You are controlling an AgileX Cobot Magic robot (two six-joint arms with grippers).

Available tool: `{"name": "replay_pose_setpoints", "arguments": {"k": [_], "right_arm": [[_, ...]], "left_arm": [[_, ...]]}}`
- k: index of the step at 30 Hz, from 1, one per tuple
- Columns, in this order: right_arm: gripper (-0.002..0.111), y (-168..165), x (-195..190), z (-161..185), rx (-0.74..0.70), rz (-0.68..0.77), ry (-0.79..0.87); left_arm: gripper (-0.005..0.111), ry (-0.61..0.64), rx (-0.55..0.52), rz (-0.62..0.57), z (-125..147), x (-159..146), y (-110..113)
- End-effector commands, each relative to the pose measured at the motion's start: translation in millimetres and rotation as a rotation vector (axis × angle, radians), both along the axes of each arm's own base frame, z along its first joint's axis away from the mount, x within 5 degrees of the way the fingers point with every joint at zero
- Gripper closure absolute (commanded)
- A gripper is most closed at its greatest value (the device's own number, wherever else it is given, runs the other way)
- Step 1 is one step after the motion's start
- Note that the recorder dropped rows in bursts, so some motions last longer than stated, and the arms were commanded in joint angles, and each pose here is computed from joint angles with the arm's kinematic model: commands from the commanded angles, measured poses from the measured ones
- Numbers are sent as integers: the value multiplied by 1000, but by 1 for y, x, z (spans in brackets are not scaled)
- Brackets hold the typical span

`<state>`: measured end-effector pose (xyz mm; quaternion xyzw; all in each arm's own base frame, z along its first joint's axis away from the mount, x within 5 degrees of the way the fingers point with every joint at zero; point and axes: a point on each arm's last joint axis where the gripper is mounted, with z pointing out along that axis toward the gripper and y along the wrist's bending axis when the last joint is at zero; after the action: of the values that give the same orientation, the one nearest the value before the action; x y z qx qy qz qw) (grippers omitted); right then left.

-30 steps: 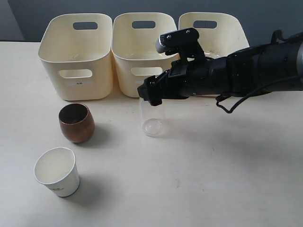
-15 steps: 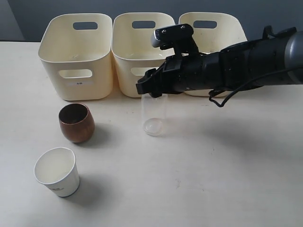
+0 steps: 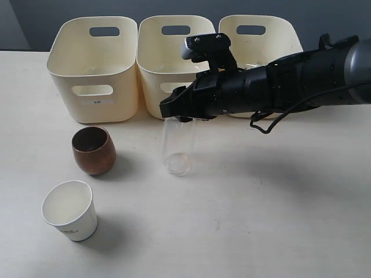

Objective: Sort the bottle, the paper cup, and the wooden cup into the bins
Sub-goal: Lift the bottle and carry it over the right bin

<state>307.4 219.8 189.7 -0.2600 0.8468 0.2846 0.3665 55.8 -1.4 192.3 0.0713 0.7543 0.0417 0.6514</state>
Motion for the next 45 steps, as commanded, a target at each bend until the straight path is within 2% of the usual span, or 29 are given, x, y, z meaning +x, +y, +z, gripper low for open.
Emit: {"name": "replay_pose_setpoints", "arguments": {"k": [1, 12, 17, 31, 37, 43, 45], "right_arm": [[109, 0, 0, 5, 13, 4, -7], [109, -9, -6, 45, 35, -43, -114], [109, -13, -6, 52, 26, -71, -139], [109, -36, -6, 82, -48, -256, -246], [109, -52, -11, 104, -76, -372, -315], [109, -80, -10, 120, -191, -597, -385], [109, -84, -8, 123, -232, -630, -417]], "left_arm": [[107, -4, -2, -3, 0, 0, 0], [107, -4, -2, -3, 0, 0, 0], [107, -4, -2, -3, 0, 0, 0], [107, -4, -2, -3, 0, 0, 0], [107, -4, -2, -3, 0, 0, 0], [107, -4, -2, -3, 0, 0, 0], [107, -4, -2, -3, 0, 0, 0]]}}
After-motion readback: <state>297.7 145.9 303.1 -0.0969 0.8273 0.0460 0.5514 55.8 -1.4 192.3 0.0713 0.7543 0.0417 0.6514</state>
